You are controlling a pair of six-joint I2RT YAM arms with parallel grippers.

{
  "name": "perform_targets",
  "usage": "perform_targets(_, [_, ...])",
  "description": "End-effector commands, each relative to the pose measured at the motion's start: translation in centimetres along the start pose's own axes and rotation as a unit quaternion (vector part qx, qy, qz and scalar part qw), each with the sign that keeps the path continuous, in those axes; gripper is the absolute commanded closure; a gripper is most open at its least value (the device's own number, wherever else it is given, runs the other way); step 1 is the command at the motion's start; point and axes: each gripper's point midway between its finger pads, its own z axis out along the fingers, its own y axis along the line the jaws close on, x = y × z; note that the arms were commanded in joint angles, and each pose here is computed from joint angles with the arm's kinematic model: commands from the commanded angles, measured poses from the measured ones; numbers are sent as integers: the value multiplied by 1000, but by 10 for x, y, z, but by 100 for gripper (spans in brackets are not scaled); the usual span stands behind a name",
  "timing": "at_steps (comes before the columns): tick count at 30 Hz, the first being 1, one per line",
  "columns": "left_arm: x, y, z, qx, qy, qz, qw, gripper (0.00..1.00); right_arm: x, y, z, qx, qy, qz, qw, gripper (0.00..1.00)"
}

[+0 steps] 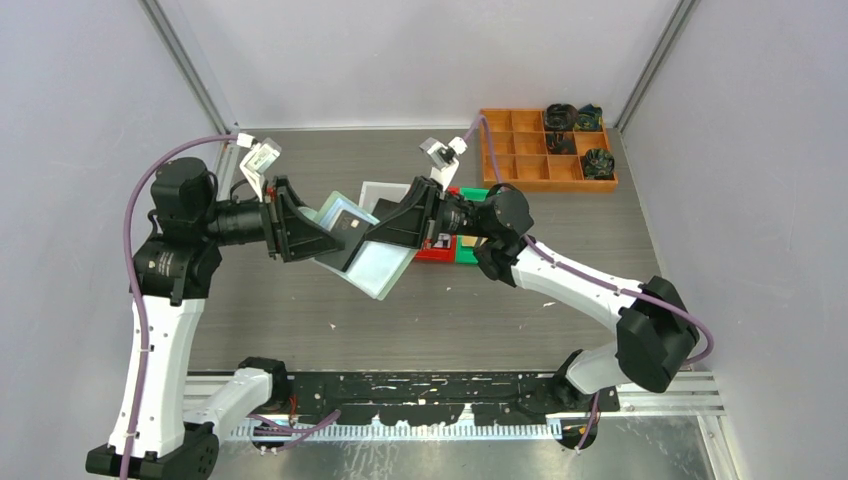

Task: Take the credit cards out of the card holder
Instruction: Remove the credit card from the card holder.

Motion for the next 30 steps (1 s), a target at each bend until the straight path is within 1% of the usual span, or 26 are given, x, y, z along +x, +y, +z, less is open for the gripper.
perform_targets(1, [-1, -14, -3, 30, 3, 6, 1000, 69, -23, 28, 10, -37, -25, -42, 998, 99])
perform_targets(2, [-1, -14, -2, 30, 3, 4, 1000, 75, -23, 27, 10, -35, -26, -41, 998, 95])
perform_targets(3, [-2, -13, -2, 29, 2, 3, 1000, 81, -23, 25, 10, -31, -24, -38, 998, 87])
perform_targets(4, [-3, -13, -2, 27, 2, 2, 1000, 86, -23, 25, 9, -29, -23, -37, 999, 81])
perform_targets(6, [-5, -9, -3, 20, -1, -1, 1000, 91, -24, 25, 8, -26, -24, -39, 999, 73])
perform_targets(9, [-5, -2, -4, 6, -5, 0, 1000, 96, -33, 27, 2, -15, -36, -43, 998, 53])
perform_targets(10, [-4, 2, -5, -3, -6, 0, 1000, 97, -39, 27, -1, -6, -43, -48, 998, 49])
perform_targets(13, [-4, 21, -7, -55, -9, 10, 998, 100, -62, 15, -16, 61, -72, -61, 994, 45])
perform_targets(15, [-2, 38, -10, -103, -7, 22, 994, 100, -77, 10, -26, 116, -95, -77, 986, 45])
perform_targets(17, [-2, 54, -15, -149, -7, 31, 988, 100, -86, 13, -34, 150, -113, -90, 978, 44])
perform_targets(19, [-2, 68, -19, -185, -8, 34, 982, 100, -89, 19, -35, 150, -124, -75, 978, 44])
perform_targets(23, [-4, 82, -20, -213, -11, 15, 977, 100, -72, 19, -23, 119, -114, 2, 986, 44])
perform_targets(26, [-5, 86, -19, -218, -10, 2, 976, 100, -46, 12, -5, 90, -97, 49, 990, 39])
perform_targets(29, [-7, 83, -17, -209, -10, -6, 978, 100, -21, -4, 12, 86, -77, 95, 989, 39])
perform_targets(30, [-7, 81, -17, -206, -11, -6, 978, 100, -19, -7, 14, 82, -78, 102, 988, 39])
